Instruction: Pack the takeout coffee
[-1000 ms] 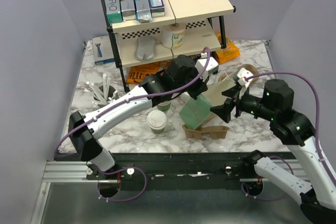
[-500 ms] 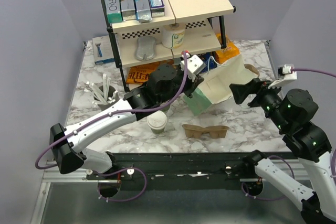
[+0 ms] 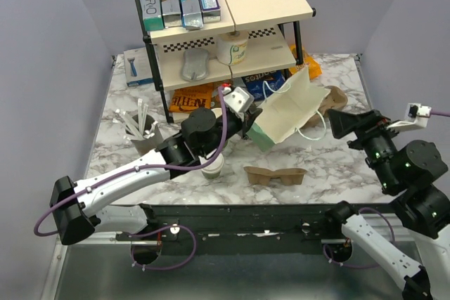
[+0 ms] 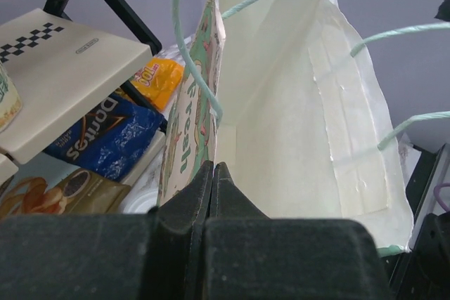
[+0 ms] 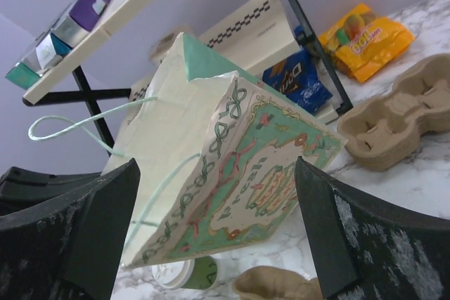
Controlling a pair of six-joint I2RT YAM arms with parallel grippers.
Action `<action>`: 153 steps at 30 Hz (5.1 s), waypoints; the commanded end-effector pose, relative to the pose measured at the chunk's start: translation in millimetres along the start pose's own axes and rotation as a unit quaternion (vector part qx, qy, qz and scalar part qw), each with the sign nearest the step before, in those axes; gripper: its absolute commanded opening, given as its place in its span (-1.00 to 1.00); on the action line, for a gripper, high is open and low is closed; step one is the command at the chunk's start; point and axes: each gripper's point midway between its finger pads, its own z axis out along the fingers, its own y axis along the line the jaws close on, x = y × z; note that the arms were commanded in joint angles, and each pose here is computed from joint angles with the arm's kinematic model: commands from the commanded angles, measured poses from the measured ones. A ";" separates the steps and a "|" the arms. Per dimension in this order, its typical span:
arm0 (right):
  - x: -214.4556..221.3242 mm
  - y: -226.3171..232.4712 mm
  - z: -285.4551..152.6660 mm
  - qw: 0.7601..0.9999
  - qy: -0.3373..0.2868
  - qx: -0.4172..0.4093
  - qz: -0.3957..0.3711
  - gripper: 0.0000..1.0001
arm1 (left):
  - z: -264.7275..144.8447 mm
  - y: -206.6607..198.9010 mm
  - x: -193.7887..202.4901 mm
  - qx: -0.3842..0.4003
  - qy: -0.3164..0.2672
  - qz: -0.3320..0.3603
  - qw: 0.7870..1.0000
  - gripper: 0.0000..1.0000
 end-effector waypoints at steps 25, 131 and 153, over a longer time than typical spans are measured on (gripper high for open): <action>47.9 -45.0 -36.6 0.995 0.075 0.057 0.014 1.00 | -14.0 -2.3 -21.8 -0.106 -0.052 -0.035 0.992 -1.00; 270.4 -79.4 1.1 0.911 0.365 0.139 -0.134 -0.46 | -74.7 27.4 -67.3 -0.150 -0.083 -0.071 0.983 -1.00; -45.2 -29.1 -4.4 0.984 -0.054 0.143 -0.092 -0.36 | -34.5 -20.2 -33.7 -0.048 -0.003 -0.063 0.997 -1.00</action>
